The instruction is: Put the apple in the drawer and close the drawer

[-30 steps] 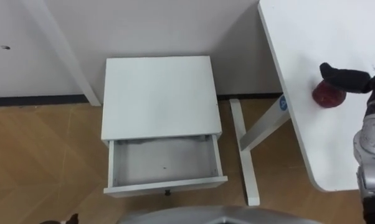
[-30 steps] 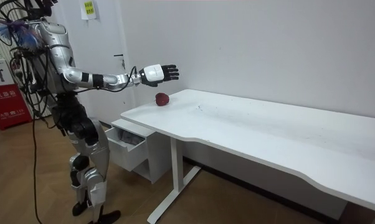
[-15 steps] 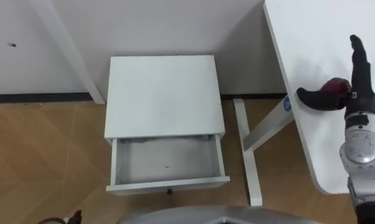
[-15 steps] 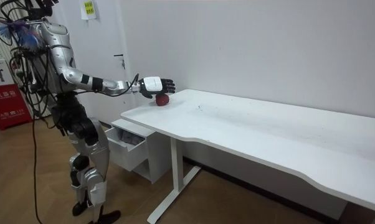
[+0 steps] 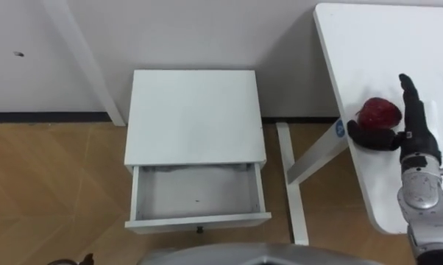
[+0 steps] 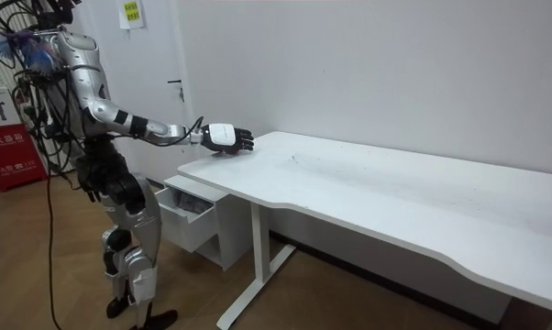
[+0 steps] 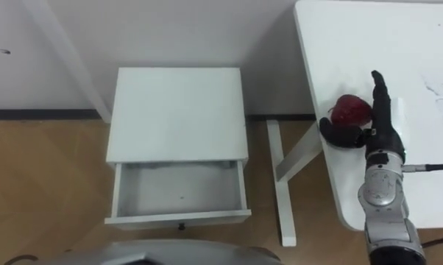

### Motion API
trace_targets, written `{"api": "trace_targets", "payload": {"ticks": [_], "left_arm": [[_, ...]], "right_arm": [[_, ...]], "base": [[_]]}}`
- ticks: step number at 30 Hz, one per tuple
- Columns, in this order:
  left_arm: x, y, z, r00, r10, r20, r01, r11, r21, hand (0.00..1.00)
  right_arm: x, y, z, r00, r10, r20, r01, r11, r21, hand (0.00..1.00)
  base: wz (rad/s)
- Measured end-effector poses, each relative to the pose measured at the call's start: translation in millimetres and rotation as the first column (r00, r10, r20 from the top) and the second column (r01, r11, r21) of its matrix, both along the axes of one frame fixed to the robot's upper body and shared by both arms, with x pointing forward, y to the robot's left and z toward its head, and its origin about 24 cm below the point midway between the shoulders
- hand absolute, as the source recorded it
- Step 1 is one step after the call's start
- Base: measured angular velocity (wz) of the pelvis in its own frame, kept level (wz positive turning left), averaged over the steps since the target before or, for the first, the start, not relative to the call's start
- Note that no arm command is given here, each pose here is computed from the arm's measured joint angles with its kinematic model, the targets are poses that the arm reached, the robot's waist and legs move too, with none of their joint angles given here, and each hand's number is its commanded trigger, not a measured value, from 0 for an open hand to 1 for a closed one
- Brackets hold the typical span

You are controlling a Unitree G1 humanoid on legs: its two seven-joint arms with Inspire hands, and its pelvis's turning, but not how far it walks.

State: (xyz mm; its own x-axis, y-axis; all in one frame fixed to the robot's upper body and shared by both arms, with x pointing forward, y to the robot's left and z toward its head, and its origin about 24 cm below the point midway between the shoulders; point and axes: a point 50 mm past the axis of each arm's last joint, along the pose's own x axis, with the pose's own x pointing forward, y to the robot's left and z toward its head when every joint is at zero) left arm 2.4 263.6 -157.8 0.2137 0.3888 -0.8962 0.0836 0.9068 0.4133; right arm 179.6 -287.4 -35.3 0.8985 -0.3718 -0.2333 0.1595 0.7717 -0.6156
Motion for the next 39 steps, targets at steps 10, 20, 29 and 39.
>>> {"api": "trace_targets", "payload": {"ticks": [10,20,29,39], "left_arm": [[1,-0.1,0,1.000,-0.002,0.004,0.002,1.000,-0.001,0.00],[2,0.3,1,1.000,-0.006,0.008,0.006,1.000,0.003,0.00],[2,-0.5,0,1.000,-0.006,0.009,0.006,1.000,0.001,0.00],[5,-6.0,-2,0.999,-0.049,-0.010,0.048,0.998,-0.030,0.00]], "right_arm": [[-3,4,-4,1.000,-0.006,-0.008,0.006,1.000,0.021,1.00],[3,-5,-3,0.998,-0.066,0.018,0.066,0.997,-0.038,1.00],[8,4,2,0.999,-0.010,0.031,0.012,0.998,-0.055,1.00],[30,66,18,0.942,0.334,0.021,-0.333,0.942,-0.041,1.00]], "base": [[0.01],[0.00],[-0.01],[-0.03]]}}
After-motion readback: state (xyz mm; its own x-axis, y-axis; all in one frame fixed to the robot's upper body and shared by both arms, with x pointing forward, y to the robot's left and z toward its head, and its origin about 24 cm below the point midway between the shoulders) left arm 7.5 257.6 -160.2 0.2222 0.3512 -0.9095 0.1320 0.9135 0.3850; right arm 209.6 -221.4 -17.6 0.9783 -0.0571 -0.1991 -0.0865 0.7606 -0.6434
